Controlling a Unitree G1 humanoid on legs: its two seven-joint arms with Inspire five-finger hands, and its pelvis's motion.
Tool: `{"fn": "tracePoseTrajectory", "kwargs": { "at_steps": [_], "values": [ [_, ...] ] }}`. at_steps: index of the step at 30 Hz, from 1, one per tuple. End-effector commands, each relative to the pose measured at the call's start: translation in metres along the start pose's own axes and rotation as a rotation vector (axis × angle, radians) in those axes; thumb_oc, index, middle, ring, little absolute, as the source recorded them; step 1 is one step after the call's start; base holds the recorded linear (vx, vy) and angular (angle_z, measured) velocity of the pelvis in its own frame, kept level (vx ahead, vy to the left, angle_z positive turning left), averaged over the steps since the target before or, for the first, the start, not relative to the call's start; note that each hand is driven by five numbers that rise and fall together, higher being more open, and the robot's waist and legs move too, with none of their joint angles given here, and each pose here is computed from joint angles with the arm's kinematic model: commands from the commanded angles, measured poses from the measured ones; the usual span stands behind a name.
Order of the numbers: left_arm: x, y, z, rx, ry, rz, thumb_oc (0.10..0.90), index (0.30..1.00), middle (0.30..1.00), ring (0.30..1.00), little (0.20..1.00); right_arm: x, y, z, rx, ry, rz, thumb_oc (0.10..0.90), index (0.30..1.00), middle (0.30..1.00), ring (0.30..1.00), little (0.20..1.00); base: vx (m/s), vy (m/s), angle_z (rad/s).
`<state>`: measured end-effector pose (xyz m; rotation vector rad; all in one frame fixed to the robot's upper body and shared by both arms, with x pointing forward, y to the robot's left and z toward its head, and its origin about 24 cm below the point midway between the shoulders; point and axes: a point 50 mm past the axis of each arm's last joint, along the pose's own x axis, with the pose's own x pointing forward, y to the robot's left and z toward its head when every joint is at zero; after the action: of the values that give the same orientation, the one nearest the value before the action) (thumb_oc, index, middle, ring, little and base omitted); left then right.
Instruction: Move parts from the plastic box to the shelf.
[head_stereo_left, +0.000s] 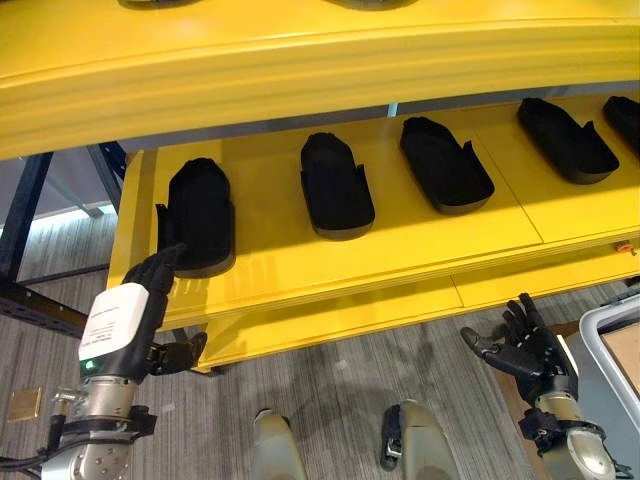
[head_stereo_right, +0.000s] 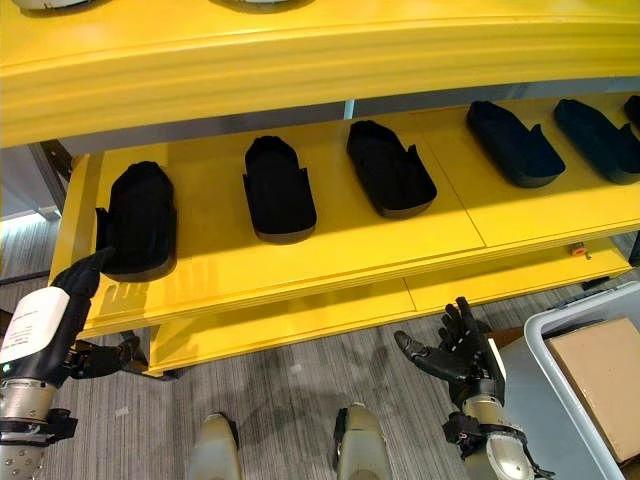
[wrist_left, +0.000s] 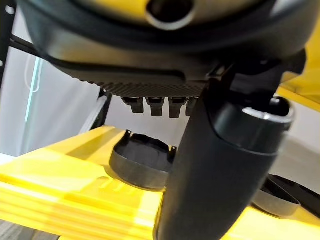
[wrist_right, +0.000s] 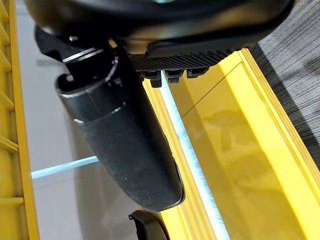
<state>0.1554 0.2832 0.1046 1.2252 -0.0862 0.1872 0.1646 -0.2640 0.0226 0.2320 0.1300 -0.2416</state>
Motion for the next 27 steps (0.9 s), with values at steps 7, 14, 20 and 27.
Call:
{"fn": "tracePoseTrajectory", "kwargs": {
  "at_steps": [7, 14, 20, 27],
  "values": [
    [0.012, 0.021, 0.001, 0.162, -0.1, 0.086, 0.9, 1.0, 1.0, 1.0, 1.0, 0.004, -0.002, 0.051, 0.042, -0.302, -0.017, 0.9, 1.0, 1.0, 1.0, 1.0, 0.0, 0.0, 0.0],
    [0.009, 0.017, -0.002, 0.188, -0.085, 0.05, 0.9, 1.0, 1.0, 1.0, 1.0, 0.005, -0.003, 0.051, 0.039, -0.306, -0.029, 0.9, 1.0, 1.0, 1.0, 1.0, 0.0, 0.0, 0.0],
    [0.007, 0.011, -0.005, 0.203, -0.071, 0.008, 0.9, 1.0, 1.0, 1.0, 1.0, 0.006, -0.002, 0.052, 0.041, -0.308, -0.033, 0.9, 1.0, 1.0, 1.0, 1.0, 0.0, 0.0, 0.0],
    [0.006, 0.005, -0.006, 0.199, -0.066, -0.02, 0.9, 1.0, 1.0, 1.0, 1.0, 0.008, -0.002, 0.05, 0.043, -0.305, -0.044, 0.9, 1.0, 1.0, 1.0, 1.0, 0.0, 0.0, 0.0]
  ]
}}
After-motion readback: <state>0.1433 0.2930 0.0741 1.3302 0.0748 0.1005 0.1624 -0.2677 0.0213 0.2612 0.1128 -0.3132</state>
